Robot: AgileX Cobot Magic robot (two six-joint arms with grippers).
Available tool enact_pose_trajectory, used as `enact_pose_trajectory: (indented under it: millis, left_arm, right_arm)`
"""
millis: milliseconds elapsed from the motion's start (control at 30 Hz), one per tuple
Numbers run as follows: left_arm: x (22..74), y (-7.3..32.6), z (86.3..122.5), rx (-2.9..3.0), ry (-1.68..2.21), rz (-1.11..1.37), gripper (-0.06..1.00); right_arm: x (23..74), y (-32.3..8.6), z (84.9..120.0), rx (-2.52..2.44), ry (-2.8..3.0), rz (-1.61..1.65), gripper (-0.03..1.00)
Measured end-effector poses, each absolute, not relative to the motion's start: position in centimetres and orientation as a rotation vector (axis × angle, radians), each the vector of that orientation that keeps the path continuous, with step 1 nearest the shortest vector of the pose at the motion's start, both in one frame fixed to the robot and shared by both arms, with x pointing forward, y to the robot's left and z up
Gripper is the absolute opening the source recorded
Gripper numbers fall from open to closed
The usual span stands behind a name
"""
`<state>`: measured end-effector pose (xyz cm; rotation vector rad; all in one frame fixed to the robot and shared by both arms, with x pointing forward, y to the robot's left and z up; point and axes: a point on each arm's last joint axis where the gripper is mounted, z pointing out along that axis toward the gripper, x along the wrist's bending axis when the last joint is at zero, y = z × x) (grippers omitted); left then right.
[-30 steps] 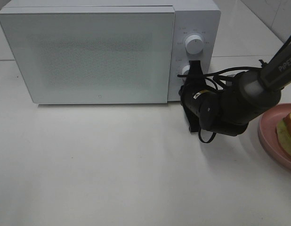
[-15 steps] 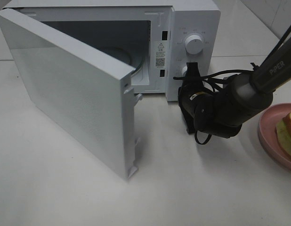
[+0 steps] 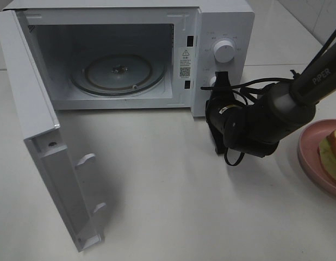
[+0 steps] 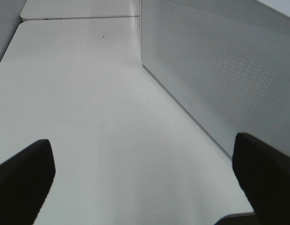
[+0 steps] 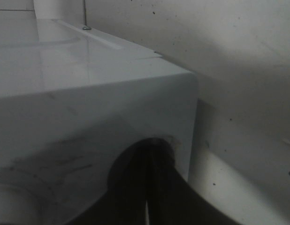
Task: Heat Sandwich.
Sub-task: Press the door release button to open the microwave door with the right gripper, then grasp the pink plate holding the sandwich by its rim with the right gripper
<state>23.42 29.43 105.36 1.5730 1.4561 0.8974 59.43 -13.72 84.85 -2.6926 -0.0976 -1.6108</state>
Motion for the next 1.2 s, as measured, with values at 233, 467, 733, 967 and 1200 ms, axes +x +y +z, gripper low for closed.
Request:
enact_pose_trajectory:
  millis: [233,467,733,967,1200]
  left_arm:
    - [23.4,29.4,105.4,1.573,1.456,0.897,0.97]
    - [23.4,29.4,105.4,1.573,1.456,0.897,0.97]
    - [23.4,29.4,105.4,1.573,1.456,0.897,0.97]
    - [23.4,29.4,105.4,1.573,1.456,0.897,0.97]
    - [23.4,29.4,105.4,1.573,1.456,0.897,0.97]
  right_arm:
    - [59.3,-13.8,85.4,-2.698,-0.095,-1.568,0.01]
    - [58.5,-13.6,85.7,-2.687,-0.099,-1.590,0.01]
    - [56.6,-13.5,86.7,-2.686,-0.163,-1.542,0.01]
    - [54.0,-14.8,87.0,-2.745,-0.212,-1.429,0.01]
    - [52.6,-14.8,88.5,-2.737,-0.373,-1.358,0.01]
